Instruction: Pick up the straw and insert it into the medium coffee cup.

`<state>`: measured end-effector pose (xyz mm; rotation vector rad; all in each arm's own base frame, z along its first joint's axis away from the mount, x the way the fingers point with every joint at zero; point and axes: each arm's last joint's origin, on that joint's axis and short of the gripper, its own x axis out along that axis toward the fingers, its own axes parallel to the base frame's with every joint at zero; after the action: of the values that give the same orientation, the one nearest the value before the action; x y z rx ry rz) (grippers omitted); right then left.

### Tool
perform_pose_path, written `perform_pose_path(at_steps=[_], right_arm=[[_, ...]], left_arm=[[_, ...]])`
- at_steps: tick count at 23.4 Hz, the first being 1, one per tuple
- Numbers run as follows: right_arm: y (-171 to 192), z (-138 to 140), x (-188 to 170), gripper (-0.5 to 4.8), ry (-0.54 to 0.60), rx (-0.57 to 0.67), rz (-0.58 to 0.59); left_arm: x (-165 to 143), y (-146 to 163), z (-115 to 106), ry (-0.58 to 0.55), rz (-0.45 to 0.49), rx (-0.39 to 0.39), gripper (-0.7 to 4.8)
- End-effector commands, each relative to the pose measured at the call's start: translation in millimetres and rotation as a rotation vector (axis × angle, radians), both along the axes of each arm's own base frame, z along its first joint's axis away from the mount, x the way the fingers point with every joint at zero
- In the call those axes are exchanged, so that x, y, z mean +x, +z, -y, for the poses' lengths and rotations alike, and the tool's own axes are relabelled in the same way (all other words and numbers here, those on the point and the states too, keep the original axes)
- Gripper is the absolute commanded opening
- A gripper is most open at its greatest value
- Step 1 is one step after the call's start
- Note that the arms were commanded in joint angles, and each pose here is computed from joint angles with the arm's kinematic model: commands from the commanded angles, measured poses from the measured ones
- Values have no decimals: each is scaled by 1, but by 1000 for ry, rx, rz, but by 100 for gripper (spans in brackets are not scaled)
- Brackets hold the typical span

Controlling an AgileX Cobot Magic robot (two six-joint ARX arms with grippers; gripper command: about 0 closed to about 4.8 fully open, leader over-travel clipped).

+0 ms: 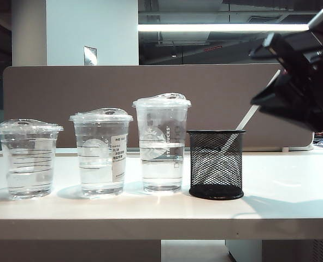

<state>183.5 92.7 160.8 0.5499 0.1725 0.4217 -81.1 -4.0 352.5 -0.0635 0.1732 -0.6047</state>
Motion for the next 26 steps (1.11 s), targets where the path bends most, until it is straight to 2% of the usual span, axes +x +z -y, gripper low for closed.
perform_pose_path(at_steps=[1, 5, 13, 15, 22, 26], right_arm=[[10, -3, 5, 107, -3, 5, 52], [14, -5, 9, 81, -3, 8, 63], [16, -7, 14, 78, 1, 8, 63], [15, -7, 14, 3, 1, 7, 62], [16, -7, 14, -1, 1, 8, 65], [22, -7, 14, -1, -1, 32, 121]], left_arm=[[0, 2, 0, -5, 26, 20, -1], [0, 1, 0, -6, 26, 20, -1], [0, 2, 0, -7, 26, 19, -1], [0, 1, 0, -7, 26, 19, -1], [0, 2, 0, -7, 26, 19, -1], [0, 2, 0, -7, 26, 19, -1]])
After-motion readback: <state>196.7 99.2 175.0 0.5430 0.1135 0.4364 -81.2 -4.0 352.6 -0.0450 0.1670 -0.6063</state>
